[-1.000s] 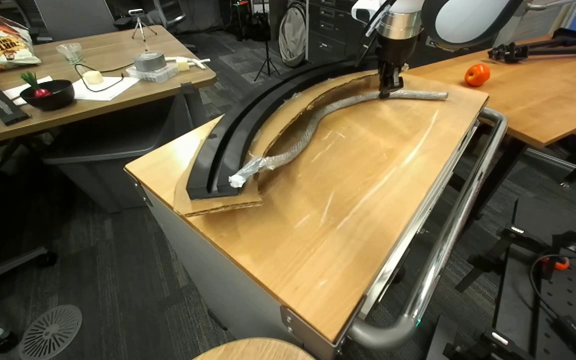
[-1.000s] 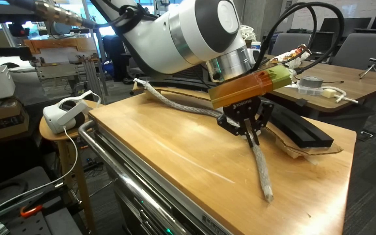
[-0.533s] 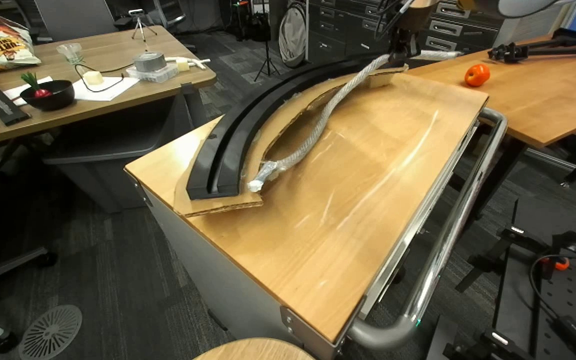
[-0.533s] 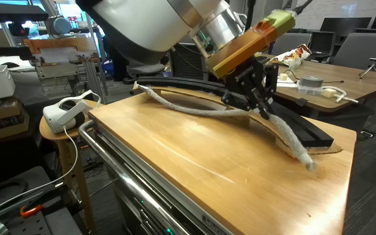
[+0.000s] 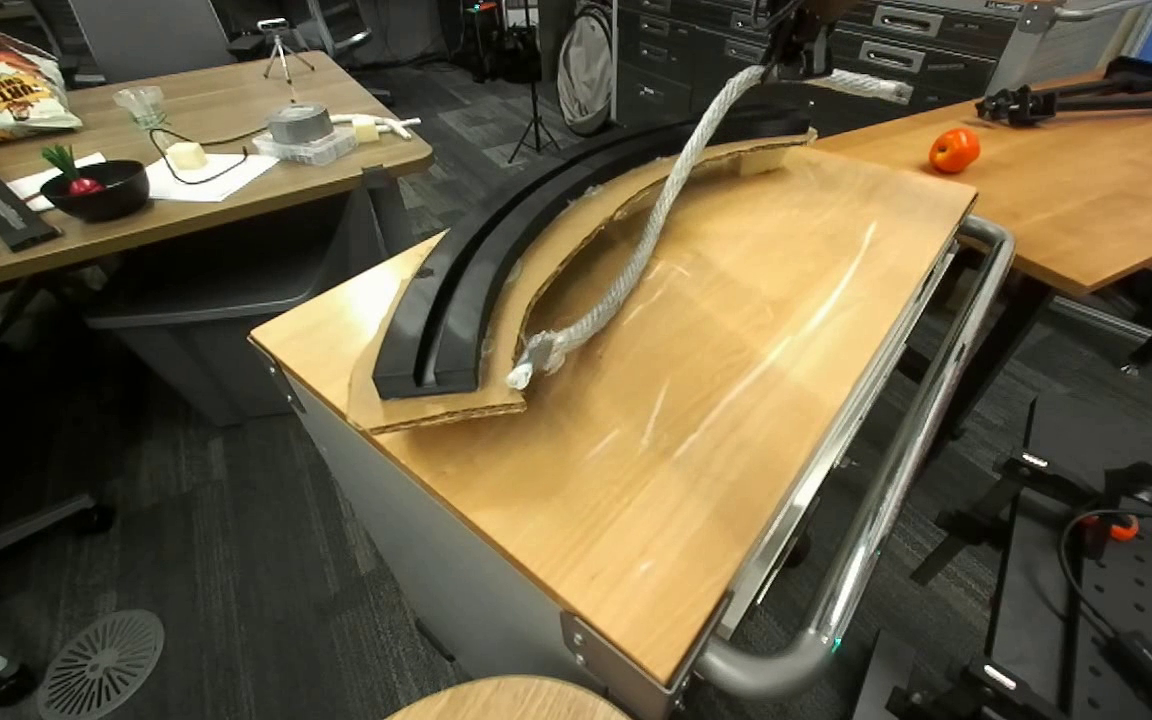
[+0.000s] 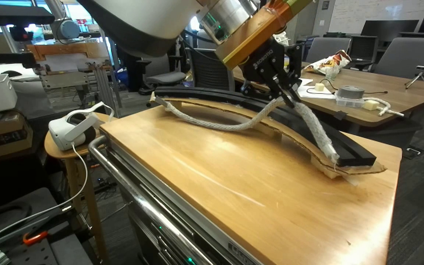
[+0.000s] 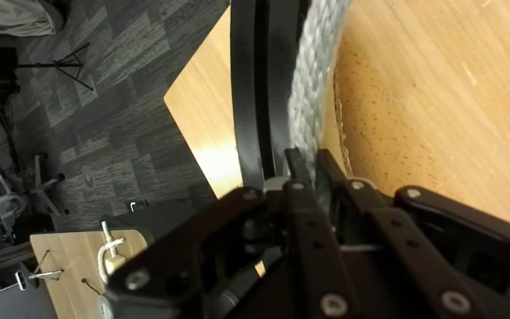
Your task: Place the white rope on the curved black board
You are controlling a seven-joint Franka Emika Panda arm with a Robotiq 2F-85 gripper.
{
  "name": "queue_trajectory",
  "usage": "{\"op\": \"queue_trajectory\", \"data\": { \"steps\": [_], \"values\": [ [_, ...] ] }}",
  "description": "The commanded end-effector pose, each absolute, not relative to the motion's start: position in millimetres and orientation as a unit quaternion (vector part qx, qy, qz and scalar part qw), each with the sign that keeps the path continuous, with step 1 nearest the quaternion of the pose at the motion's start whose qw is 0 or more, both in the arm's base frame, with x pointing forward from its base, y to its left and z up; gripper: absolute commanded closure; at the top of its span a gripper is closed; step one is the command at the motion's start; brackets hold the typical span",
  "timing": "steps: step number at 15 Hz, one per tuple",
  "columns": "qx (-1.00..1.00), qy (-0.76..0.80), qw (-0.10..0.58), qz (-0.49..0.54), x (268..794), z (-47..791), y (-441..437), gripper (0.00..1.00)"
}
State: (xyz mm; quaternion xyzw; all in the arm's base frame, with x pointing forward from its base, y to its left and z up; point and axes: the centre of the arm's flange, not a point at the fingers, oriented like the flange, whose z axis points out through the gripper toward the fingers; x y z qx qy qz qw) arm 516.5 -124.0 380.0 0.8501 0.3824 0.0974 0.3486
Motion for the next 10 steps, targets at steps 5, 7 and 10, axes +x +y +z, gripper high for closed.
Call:
{"op": "queue_trajectory", "data": {
  "steps": [5, 7, 10],
  "values": [
    [0.819, 0.396, 0.399, 0.111, 562.9, 362.9, -102.4, 0.94],
    [0.813, 0.405, 0.407, 0.101, 574.0, 352.8, -104.2, 0.94],
    [0.808, 0.416, 0.410, 0.076, 589.5, 333.2, -115.2, 0.93]
  ]
}}
